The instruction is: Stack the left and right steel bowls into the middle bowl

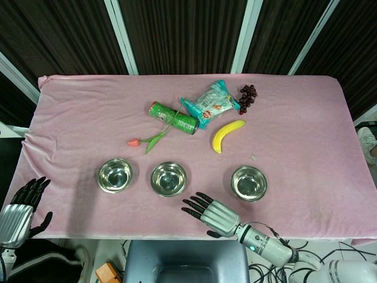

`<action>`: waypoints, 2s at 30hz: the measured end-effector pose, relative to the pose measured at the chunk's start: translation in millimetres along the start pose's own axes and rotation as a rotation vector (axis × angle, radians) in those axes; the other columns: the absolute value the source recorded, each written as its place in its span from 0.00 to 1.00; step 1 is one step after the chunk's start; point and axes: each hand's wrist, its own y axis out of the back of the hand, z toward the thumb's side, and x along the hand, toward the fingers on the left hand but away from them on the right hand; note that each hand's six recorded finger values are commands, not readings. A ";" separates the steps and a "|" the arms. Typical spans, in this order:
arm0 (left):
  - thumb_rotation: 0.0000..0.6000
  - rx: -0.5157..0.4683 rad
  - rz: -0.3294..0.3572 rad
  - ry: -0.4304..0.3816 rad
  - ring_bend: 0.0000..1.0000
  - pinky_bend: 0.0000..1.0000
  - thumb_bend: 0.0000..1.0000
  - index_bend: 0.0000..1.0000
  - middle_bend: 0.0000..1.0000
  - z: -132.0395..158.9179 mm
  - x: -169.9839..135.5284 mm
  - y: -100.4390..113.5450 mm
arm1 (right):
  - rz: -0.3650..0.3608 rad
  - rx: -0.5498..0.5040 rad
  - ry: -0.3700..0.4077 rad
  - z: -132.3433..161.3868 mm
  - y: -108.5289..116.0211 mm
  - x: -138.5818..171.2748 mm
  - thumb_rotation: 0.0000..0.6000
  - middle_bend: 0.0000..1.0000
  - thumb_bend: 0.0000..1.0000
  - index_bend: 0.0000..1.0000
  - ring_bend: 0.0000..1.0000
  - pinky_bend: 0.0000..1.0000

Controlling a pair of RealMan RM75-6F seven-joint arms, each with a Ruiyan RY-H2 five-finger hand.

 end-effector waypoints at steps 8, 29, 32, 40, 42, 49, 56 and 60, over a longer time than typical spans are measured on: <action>1.00 -0.002 -0.005 -0.001 0.03 0.14 0.40 0.00 0.05 0.0 1.2 -0.3 | -0.004 0.008 -0.021 -5.8 -2.1 1.9 1.00 0.00 0.35 0.05 0.00 0.00; 1.00 -0.017 -0.029 -0.027 0.04 0.14 0.40 0.00 0.06 4.7 2.9 -6.0 | 0.039 0.044 -0.361 -136.0 -14.2 104.4 1.00 0.00 0.35 0.37 0.00 0.00; 1.00 -0.021 -0.021 -0.020 0.04 0.14 0.40 0.00 0.06 3.5 2.4 -4.6 | 0.032 0.029 -0.375 -148.9 -17.4 111.7 1.00 0.00 0.37 0.46 0.00 0.00; 1.00 -0.017 -0.033 -0.021 0.04 0.14 0.40 0.00 0.07 5.0 4.2 -8.3 | 0.010 0.029 -0.357 -157.1 -27.5 100.7 1.00 0.00 0.44 0.54 0.00 0.00; 1.00 -0.019 -0.038 -0.021 0.04 0.14 0.40 0.00 0.07 5.1 5.3 -9.2 | 0.002 0.016 -0.346 -155.8 -29.2 95.7 1.00 0.00 0.47 0.56 0.00 0.00; 1.00 -0.021 -0.042 -0.019 0.05 0.14 0.40 0.00 0.07 5.0 6.5 -9.5 | 0.002 0.023 -0.322 -153.1 -33.4 84.9 1.00 0.00 0.52 0.60 0.00 0.00; 1.00 -0.024 -0.045 -0.008 0.05 0.14 0.40 0.00 0.08 1.8 5.2 -8.9 | 0.008 0.024 -0.325 -153.5 -36.1 82.2 1.00 0.00 0.55 0.62 0.00 0.00; 1.00 -0.023 -0.045 -0.007 0.05 0.14 0.40 0.00 0.08 1.7 4.8 -8.8 | 0.009 0.024 -0.326 -153.8 -36.6 82.0 1.00 0.00 0.56 0.64 0.00 0.00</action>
